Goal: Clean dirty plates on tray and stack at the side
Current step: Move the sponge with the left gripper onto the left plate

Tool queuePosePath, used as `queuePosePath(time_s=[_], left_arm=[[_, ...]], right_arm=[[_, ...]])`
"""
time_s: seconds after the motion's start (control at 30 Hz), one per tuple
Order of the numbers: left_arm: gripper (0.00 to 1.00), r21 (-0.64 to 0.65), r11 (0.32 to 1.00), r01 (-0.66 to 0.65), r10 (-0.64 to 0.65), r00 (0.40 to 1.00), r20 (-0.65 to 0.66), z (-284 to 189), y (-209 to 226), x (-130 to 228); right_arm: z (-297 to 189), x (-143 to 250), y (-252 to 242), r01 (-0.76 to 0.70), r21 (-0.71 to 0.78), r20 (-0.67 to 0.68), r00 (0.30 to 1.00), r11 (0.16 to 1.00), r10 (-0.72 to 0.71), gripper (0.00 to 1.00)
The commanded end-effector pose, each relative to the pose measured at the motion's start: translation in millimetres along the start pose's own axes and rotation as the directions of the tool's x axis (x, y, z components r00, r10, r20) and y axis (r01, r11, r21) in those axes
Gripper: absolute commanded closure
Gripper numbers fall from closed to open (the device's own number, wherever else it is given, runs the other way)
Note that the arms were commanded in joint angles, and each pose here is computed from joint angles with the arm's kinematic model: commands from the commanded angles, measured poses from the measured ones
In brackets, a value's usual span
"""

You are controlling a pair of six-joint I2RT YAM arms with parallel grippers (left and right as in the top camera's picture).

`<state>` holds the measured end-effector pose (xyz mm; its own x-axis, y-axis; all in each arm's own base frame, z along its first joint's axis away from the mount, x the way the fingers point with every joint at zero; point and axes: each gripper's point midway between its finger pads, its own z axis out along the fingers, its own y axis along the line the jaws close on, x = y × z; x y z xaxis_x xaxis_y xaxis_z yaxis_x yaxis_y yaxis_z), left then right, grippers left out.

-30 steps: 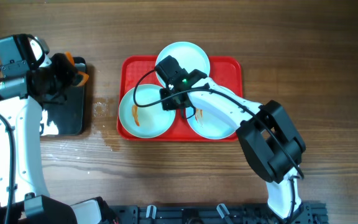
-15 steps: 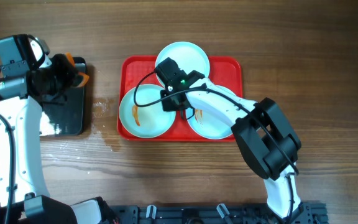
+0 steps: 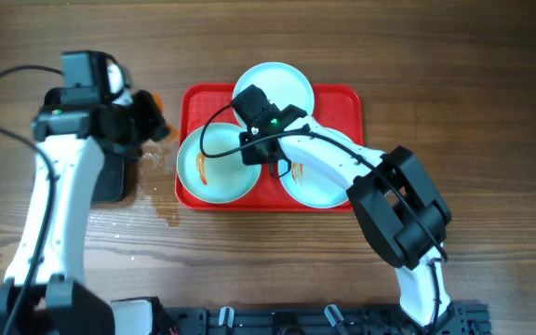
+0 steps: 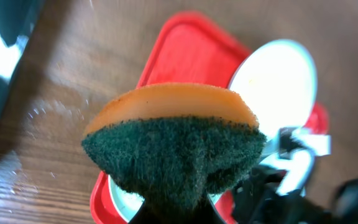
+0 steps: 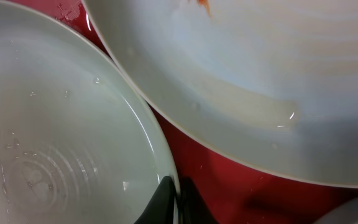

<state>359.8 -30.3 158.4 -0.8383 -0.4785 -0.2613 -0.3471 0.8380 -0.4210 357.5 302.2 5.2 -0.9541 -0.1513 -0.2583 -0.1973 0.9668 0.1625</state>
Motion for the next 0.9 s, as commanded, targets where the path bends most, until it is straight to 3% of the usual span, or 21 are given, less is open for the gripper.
queuePosePath(time_s=[0.0, 0.43, 0.47, 0.5, 0.73, 0.77, 0.8, 0.87], left_arm=[[0.96, -0.028, 0.999, -0.019, 0.016, 0.994, -0.111, 36.2, 2.7, 27.8], [0.94, -0.032, 0.992, -0.122, 0.111, 0.966, -0.234, 91.1, -17.8, 62.4], [0.91, -0.033, 0.992, -0.124, 0.113, 0.965, -0.238, 93.2, -17.8, 63.5], [0.81, -0.037, 0.991, -0.126, 0.113, 0.962, -0.248, 96.2, -17.2, 65.9], [0.73, -0.035, 0.989, -0.147, 0.132, 0.954, -0.268, 101.2, -21.5, 74.1], [0.67, -0.034, 0.988, -0.15, 0.135, 0.953, -0.27, 101.3, -22.4, 75.2], [0.55, -0.033, 0.988, -0.153, 0.138, 0.953, -0.271, 101.5, -23.3, 75.8], [0.51, -0.028, 0.987, -0.16, 0.147, 0.953, -0.265, 102.3, -25.7, 75.6]], right_arm=[[14.6, 6.7, -15.6, -0.021, 0.065, -0.02, 1.0, 0.998, 0.022, 0.96], [13.9, 6.4, -27.7, -0.082, 0.04, -0.059, 0.995, 0.996, 0.084, 0.96], [13.9, 6.4, -27.8, -0.082, 0.04, -0.06, 0.995, 0.996, 0.084, 0.96], [13.9, 6.6, -27.7, -0.082, 0.04, -0.06, 0.995, 0.996, 0.084, 0.96], [14.0, 7.6, -23.8, -0.084, 0.018, -0.069, 0.994, 0.996, 0.085, 0.96], [14.0, 7.6, -23.7, -0.083, 0.018, -0.069, 0.994, 0.996, 0.084, 0.96], [14.0, 7.7, -23.2, -0.084, 0.015, -0.07, 0.994, 0.996, 0.085, 0.96], [13.9, 8.0, -22.6, -0.084, 0.012, -0.073, 0.994, 0.996, 0.085, 0.96]])
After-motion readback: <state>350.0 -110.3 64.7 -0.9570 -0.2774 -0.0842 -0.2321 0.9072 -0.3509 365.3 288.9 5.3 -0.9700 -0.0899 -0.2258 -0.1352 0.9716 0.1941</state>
